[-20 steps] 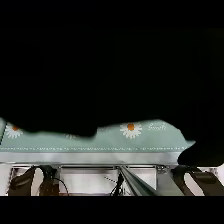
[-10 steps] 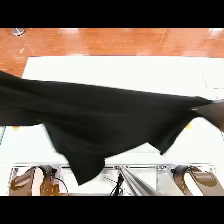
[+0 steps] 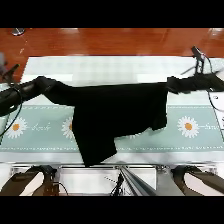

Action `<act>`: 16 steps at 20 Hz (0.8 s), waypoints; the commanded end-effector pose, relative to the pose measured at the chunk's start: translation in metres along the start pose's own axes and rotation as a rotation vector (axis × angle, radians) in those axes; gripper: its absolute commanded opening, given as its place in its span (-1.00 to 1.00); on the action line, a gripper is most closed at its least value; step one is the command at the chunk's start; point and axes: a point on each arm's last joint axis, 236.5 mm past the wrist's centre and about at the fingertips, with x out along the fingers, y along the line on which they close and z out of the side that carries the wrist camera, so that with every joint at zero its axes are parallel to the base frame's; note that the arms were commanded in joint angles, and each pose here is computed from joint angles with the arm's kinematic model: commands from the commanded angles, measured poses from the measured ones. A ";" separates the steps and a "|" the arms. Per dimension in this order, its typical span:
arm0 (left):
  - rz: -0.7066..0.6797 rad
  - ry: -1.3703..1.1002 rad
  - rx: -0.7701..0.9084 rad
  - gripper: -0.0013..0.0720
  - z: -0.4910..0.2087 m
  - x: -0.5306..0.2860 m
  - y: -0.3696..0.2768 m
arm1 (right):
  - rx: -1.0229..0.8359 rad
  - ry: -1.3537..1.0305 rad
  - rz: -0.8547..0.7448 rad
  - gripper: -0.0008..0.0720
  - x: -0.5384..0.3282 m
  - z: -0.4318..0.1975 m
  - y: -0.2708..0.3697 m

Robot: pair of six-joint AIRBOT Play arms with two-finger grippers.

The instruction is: Fold the shirts.

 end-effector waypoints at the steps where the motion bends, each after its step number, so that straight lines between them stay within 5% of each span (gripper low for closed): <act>1: 0.023 0.061 0.013 -0.89 -0.013 0.066 0.001 | 0.136 -0.042 0.046 -0.91 0.059 0.061 -0.023; 3: 0.000 0.129 0.024 -0.87 -0.025 0.090 -0.010 | 0.270 -0.064 0.153 -0.89 0.073 0.086 -0.025; 4: -0.013 0.157 0.030 -0.56 -0.029 0.098 -0.015 | 0.318 -0.079 0.194 -0.48 0.074 0.095 -0.026; 5: -0.027 0.186 0.034 0.52 -0.033 0.103 -0.020 | 0.343 -0.086 0.234 0.49 0.072 0.101 -0.028; 6: -0.042 0.213 0.037 0.96 -0.032 0.103 -0.022 | 0.332 -0.095 0.255 0.74 0.064 0.104 -0.033; 8: -0.041 0.279 0.073 0.96 -0.020 0.085 -0.011 | 0.348 -0.064 0.272 0.73 0.035 0.098 -0.054; 11: 0.032 0.433 -0.116 0.95 -0.015 0.036 0.036 | 0.299 0.117 0.167 0.72 -0.018 0.042 -0.111; 14: 0.089 0.625 -0.263 0.95 -0.069 -0.011 0.080 | 0.386 0.262 -0.034 0.72 -0.037 -0.036 -0.166; 16: 0.109 0.688 -0.351 0.95 -0.118 -0.024 0.091 | 0.462 0.280 -0.029 0.72 -0.025 -0.079 -0.164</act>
